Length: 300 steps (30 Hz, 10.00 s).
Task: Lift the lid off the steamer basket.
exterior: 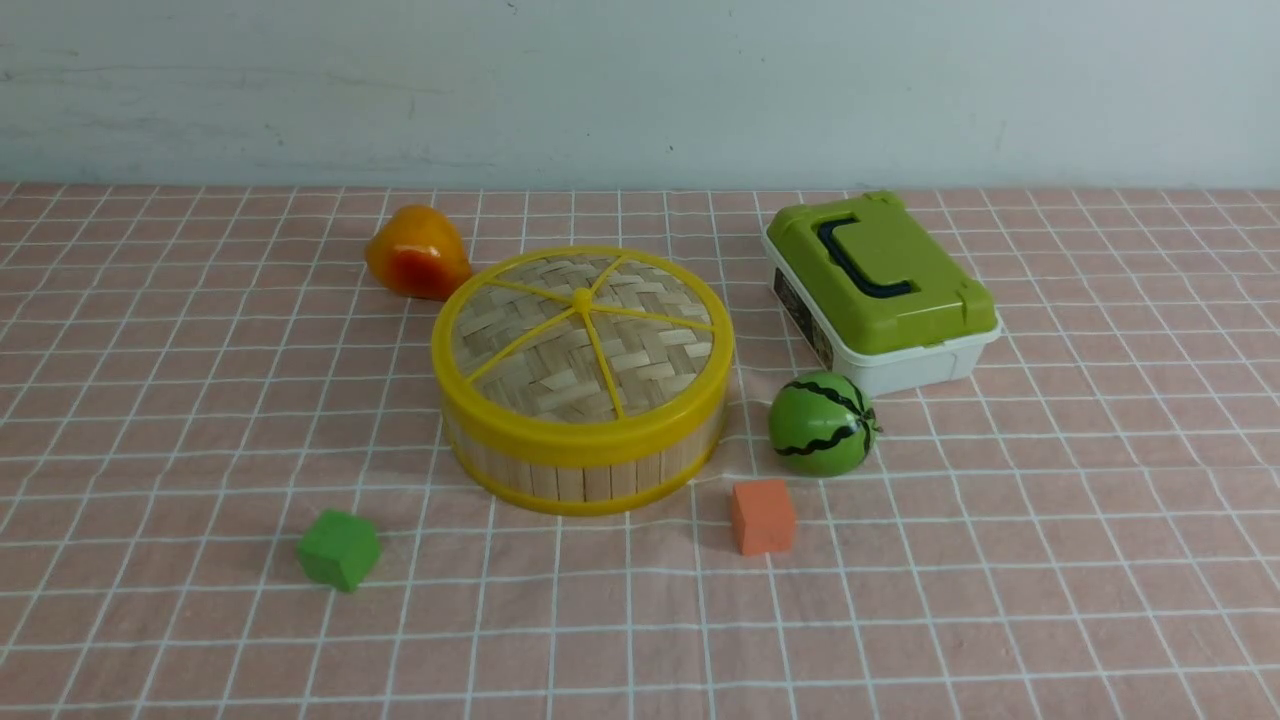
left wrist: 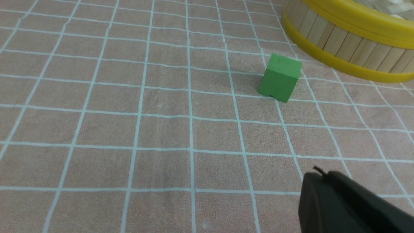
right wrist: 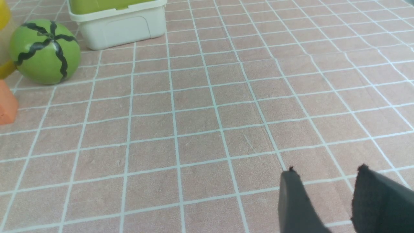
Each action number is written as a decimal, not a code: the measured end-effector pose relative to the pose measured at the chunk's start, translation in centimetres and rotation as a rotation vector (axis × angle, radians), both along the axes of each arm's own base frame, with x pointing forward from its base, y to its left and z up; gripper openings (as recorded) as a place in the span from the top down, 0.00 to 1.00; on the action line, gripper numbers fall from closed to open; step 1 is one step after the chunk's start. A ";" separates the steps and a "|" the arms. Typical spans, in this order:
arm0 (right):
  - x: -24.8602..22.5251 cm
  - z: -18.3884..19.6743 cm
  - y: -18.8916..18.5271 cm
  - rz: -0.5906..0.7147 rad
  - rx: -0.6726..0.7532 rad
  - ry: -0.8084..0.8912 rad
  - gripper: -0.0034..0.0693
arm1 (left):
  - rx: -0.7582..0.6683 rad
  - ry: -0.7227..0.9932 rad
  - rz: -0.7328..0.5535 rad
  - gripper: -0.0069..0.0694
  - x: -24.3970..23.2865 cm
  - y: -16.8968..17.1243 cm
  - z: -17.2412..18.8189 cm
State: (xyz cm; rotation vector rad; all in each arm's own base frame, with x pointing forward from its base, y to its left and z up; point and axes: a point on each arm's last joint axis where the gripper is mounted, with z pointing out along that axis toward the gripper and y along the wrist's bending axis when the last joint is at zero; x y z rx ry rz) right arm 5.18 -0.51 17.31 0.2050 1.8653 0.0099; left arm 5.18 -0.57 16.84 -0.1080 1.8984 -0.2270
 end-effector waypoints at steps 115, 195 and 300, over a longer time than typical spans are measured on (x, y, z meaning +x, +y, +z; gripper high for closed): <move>0.0 0.0 0.0 0.000 0.000 0.000 0.62 | 0.318 0.434 -0.344 0.37 38.6 -20.6 10.1; 0.0 0.0 0.0 0.000 0.000 0.000 0.62 | -0.058 0.091 0.244 0.93 26.5 -0.6 25.2; 0.0 0.0 0.0 0.000 0.000 0.000 0.62 | 0.744 -0.028 -0.038 0.93 0.1 1.7 0.2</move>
